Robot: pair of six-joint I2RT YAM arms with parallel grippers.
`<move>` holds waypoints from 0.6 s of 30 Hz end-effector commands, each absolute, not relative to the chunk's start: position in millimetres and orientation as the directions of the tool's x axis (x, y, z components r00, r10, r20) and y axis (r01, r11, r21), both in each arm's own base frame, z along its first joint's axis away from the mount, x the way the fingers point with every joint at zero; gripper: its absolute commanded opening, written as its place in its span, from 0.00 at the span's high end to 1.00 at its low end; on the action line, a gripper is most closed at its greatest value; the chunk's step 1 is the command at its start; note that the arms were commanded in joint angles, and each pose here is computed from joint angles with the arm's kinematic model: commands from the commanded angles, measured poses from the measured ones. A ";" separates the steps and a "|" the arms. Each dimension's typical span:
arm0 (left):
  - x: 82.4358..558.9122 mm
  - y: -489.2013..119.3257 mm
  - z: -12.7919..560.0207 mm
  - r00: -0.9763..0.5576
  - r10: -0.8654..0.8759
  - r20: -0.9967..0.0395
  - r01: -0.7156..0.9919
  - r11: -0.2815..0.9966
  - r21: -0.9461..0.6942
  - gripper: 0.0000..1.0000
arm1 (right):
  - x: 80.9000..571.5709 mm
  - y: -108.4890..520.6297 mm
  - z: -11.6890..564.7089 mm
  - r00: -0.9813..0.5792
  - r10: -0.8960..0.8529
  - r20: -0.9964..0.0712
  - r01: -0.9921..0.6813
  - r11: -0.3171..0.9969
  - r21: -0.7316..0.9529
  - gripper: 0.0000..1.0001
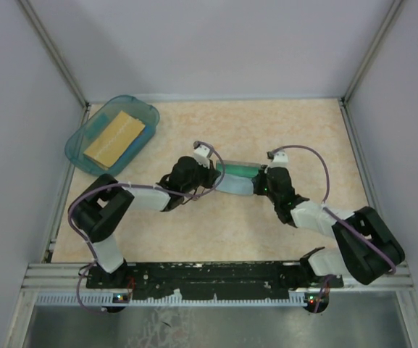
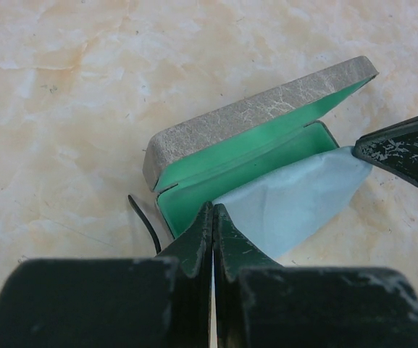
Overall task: Organize the sunglasses
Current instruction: Place the glasses cleaning cloth in the sunglasses case.
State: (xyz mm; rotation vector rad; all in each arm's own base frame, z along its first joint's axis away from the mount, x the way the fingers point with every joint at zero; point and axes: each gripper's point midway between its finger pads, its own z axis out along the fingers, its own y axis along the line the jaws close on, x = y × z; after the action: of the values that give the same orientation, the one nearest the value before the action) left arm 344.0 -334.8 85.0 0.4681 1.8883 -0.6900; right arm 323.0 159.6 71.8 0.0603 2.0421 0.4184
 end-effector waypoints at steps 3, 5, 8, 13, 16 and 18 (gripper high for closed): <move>355.3 -342.4 93.4 -0.366 -0.009 -0.931 0.621 0.742 -0.252 1.00 | 349.6 166.2 108.1 -0.392 0.258 -0.883 -0.166 0.924 0.344 1.00; 356.2 -343.0 92.2 -0.368 -0.009 -0.930 0.621 0.741 -0.253 1.00 | 350.7 165.3 108.3 -0.390 0.260 -0.883 -0.165 0.924 0.345 1.00; 357.3 -343.6 92.0 -0.369 -0.013 -0.929 0.621 0.740 -0.257 1.00 | 352.5 164.0 107.4 -0.391 0.260 -0.883 -0.163 0.924 0.345 1.00; 359.2 -343.7 90.9 -0.371 -0.016 -0.929 0.619 0.741 -0.260 1.00 | 355.3 162.0 105.8 -0.392 0.262 -0.882 -0.160 0.925 0.346 1.00; 360.2 -344.2 89.6 -0.373 -0.016 -0.928 0.619 0.741 -0.261 1.00 | 356.5 162.7 104.2 -0.398 0.259 -0.880 -0.162 0.924 0.346 1.00; 360.9 -344.6 89.2 -0.372 -0.017 -0.928 0.618 0.741 -0.262 1.00 | 357.5 162.5 104.0 -0.397 0.262 -0.880 -0.160 0.924 0.347 1.00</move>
State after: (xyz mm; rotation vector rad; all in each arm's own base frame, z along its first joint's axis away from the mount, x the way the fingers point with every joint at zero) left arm 350.3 -336.9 76.9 0.4726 1.8950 -0.6981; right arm 335.4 157.4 72.6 0.0700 2.0283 0.4300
